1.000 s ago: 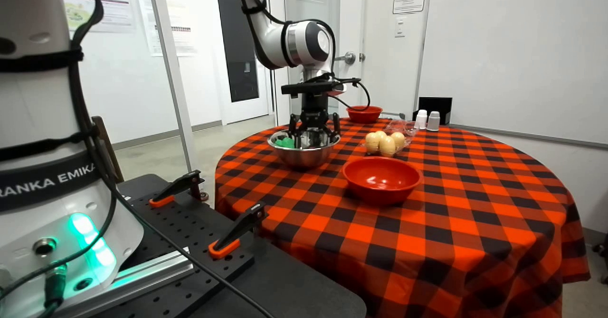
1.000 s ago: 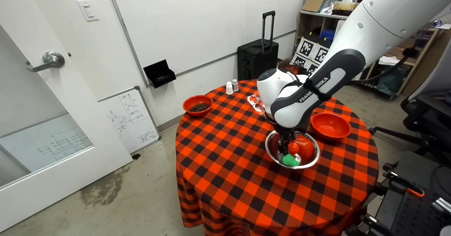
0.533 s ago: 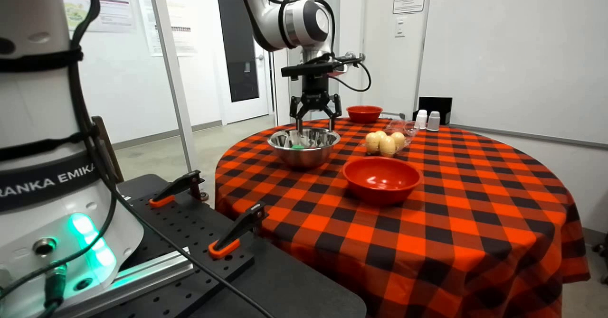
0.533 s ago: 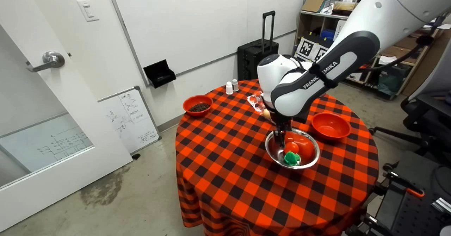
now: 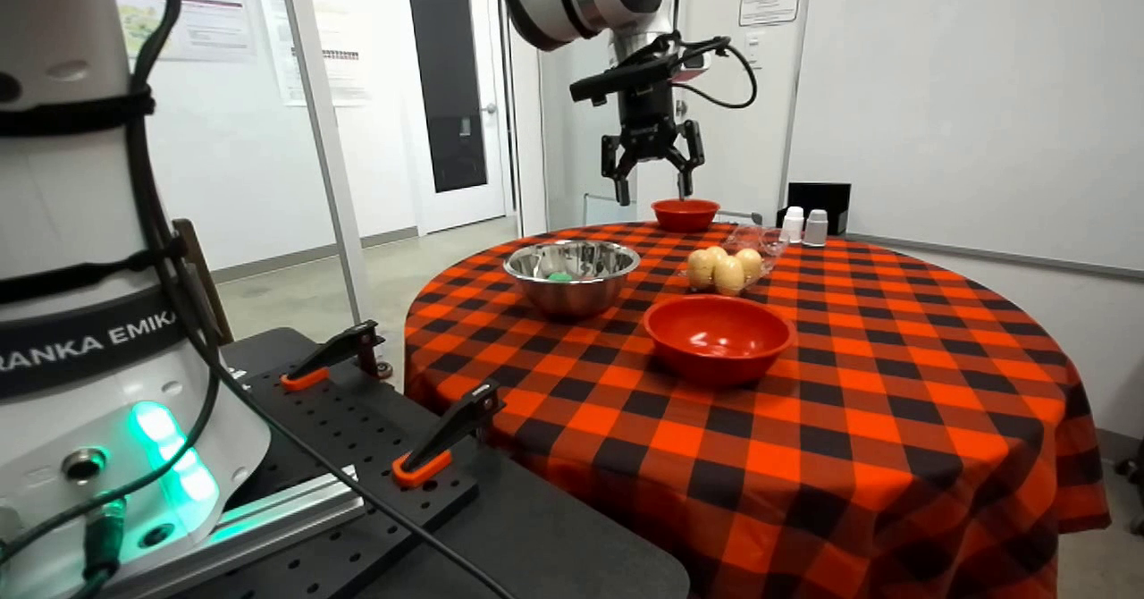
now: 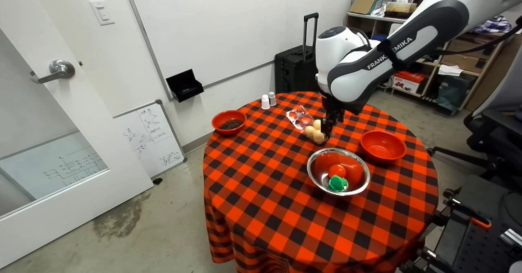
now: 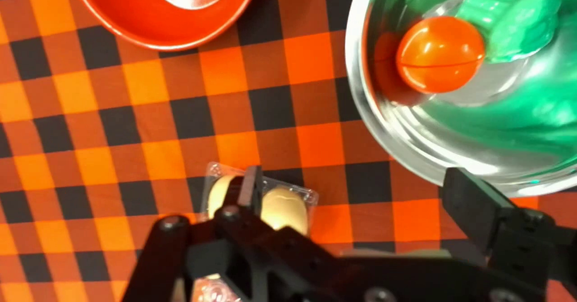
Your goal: Put the broccoli and tomato in the silver bowl
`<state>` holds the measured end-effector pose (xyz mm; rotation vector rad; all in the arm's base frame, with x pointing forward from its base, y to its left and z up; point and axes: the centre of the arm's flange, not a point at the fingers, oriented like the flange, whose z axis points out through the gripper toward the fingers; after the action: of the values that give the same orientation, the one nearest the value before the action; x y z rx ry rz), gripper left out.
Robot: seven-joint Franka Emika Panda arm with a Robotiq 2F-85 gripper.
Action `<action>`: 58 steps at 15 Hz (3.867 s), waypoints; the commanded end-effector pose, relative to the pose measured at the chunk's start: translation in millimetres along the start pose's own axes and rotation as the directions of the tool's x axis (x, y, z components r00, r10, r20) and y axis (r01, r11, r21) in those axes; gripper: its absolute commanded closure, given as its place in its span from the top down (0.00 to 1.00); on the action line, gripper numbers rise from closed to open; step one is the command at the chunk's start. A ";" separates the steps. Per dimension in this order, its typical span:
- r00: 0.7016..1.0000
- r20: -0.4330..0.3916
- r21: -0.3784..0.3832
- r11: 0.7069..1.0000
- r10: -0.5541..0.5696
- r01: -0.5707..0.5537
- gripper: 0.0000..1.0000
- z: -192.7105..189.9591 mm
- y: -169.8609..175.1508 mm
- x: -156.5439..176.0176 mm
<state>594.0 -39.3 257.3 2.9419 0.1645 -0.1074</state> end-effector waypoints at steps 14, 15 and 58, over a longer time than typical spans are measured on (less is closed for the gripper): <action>0.956 -0.106 -0.018 0.962 -0.274 0.274 1.00 17.7 52.0 20.0; 0.944 -0.101 -0.018 0.949 -0.313 0.313 1.00 23.1 51.6 19.9; 0.827 -0.075 -0.030 0.830 -0.558 0.557 0.24 69.9 46.8 84.5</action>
<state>682.9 -88.4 164.3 2.7875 1.0129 -0.0999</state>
